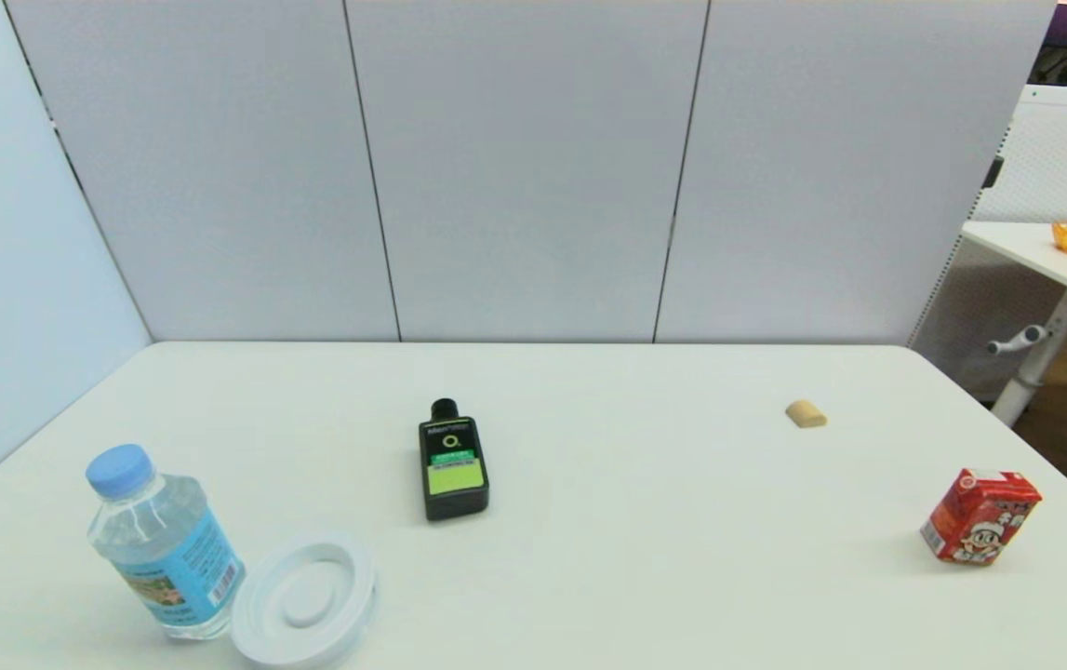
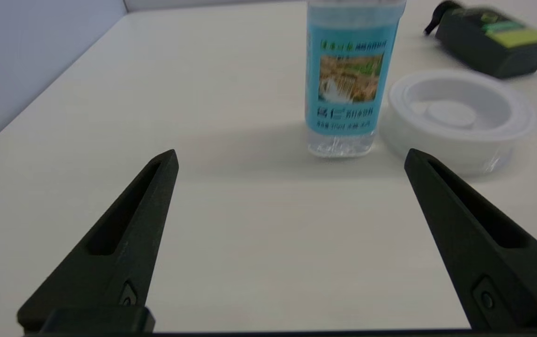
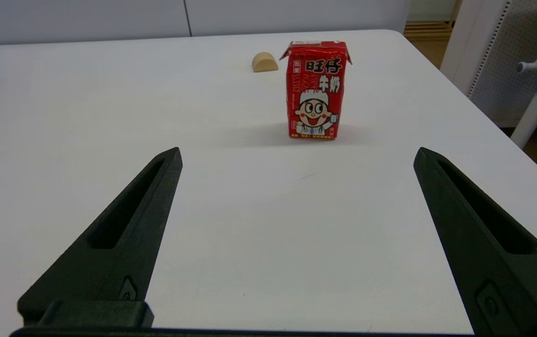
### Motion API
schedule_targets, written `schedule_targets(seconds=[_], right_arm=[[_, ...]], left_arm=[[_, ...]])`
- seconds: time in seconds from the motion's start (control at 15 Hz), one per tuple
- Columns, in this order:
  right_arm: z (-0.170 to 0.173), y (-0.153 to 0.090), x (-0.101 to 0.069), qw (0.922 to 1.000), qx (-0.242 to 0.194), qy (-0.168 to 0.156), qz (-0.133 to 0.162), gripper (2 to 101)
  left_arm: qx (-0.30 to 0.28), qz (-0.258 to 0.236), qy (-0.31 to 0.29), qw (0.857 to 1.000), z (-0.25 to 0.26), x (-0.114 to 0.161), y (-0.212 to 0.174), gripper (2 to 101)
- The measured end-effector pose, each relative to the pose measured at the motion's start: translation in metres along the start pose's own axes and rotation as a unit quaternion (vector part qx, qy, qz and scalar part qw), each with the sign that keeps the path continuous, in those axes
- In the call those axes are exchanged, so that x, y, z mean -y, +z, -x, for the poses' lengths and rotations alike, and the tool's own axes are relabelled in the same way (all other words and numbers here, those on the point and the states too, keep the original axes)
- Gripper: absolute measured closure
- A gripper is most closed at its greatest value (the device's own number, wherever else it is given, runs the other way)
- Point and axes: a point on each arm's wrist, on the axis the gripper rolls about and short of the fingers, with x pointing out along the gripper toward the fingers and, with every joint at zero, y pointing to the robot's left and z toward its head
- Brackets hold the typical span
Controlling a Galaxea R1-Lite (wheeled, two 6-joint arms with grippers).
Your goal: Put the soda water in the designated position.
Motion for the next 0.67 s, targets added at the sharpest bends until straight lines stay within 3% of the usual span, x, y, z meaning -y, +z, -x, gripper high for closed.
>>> schedule_targets(seconds=[0.2,0.67], right_arm=[[0.0,0.0,0.0,1.0,0.0,0.0,0.0,4.3],[0.0,0.0,0.0,1.0,0.0,0.0,0.0,4.3]], left_arm=[[0.036,0.009,0.003,0.999,-0.0041,0.0,-0.0006,5.4],[0.032,0.04,0.006,0.999,-0.0052,0.0001,-0.0034,5.4]])
